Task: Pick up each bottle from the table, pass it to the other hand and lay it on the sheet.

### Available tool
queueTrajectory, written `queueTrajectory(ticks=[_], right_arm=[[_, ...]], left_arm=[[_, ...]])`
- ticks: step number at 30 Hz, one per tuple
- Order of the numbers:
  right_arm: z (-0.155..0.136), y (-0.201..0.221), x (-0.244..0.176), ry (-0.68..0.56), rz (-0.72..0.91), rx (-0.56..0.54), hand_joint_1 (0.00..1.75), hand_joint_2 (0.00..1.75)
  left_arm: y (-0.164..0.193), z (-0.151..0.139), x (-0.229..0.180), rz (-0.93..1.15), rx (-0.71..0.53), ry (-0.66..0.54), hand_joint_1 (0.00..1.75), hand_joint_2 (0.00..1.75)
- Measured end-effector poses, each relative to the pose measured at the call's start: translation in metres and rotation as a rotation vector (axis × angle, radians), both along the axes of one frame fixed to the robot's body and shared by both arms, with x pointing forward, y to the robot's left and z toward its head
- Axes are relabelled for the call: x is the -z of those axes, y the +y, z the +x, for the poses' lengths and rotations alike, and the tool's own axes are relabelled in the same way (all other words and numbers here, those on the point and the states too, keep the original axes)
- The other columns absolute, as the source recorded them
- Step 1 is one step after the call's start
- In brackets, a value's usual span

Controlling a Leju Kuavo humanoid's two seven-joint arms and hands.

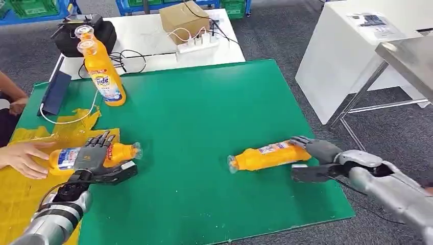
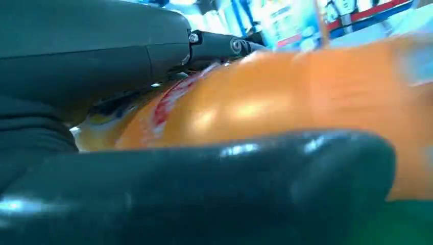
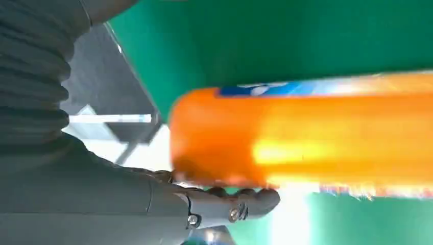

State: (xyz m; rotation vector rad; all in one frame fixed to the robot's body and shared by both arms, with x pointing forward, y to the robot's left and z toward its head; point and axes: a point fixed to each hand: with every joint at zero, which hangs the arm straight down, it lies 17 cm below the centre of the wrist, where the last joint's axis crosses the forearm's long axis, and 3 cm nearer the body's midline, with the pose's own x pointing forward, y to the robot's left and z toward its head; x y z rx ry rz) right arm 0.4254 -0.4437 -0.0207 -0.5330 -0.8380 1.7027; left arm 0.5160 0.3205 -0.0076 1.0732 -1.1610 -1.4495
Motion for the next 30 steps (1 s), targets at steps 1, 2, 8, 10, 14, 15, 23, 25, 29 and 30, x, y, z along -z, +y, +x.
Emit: queueTrajectory(ticks=[1, 2, 8, 10, 14, 15, 23, 25, 29, 30], right_arm=[[0.004, 0.008, 0.013, -0.017, -0.031, -0.001, 0.00, 1.75], [0.012, 0.015, 0.019, -0.039, -0.052, 0.004, 0.00, 1.75], [0.034, 0.053, 0.046, -0.083, -0.142, 0.049, 1.75, 1.75], [0.035, 0.063, 0.053, -0.070, -0.144, 0.054, 1.75, 1.75], [0.034, 0.074, 0.061, -0.047, -0.136, 0.069, 1.75, 1.75], [0.034, 0.075, 0.062, -0.043, -0.136, 0.072, 1.75, 1.75], [0.030, 0.081, 0.064, -0.011, 0.019, 0.148, 1.75, 1.75], [0.028, 0.081, 0.065, -0.009, 0.045, 0.168, 1.75, 1.75], [0.026, 0.081, 0.067, -0.006, 0.069, 0.187, 1.75, 1.75], [0.025, 0.080, 0.067, -0.005, 0.072, 0.191, 1.75, 1.75]], left_arm=[[-0.004, 0.000, 0.000, -0.004, 0.002, -0.001, 0.00, 0.00], [-0.005, 0.000, 0.000, -0.006, 0.003, -0.002, 0.00, 0.00], [-0.009, -0.001, 0.001, -0.019, -0.002, -0.006, 0.00, 0.00], [-0.009, -0.002, 0.002, -0.022, -0.003, -0.004, 0.00, 0.00], [-0.012, -0.002, 0.002, -0.023, 0.010, -0.004, 0.00, 0.00], [-0.012, -0.001, 0.001, -0.022, 0.013, -0.005, 0.00, 0.00], [-0.050, 0.008, -0.029, -0.434, 0.114, 0.017, 0.00, 0.00], [-0.051, 0.009, -0.034, -0.485, 0.110, 0.012, 0.00, 0.00], [-0.051, 0.007, -0.035, -0.512, 0.102, 0.010, 0.00, 0.00], [-0.051, 0.006, -0.034, -0.514, 0.101, 0.010, 0.00, 0.00]])
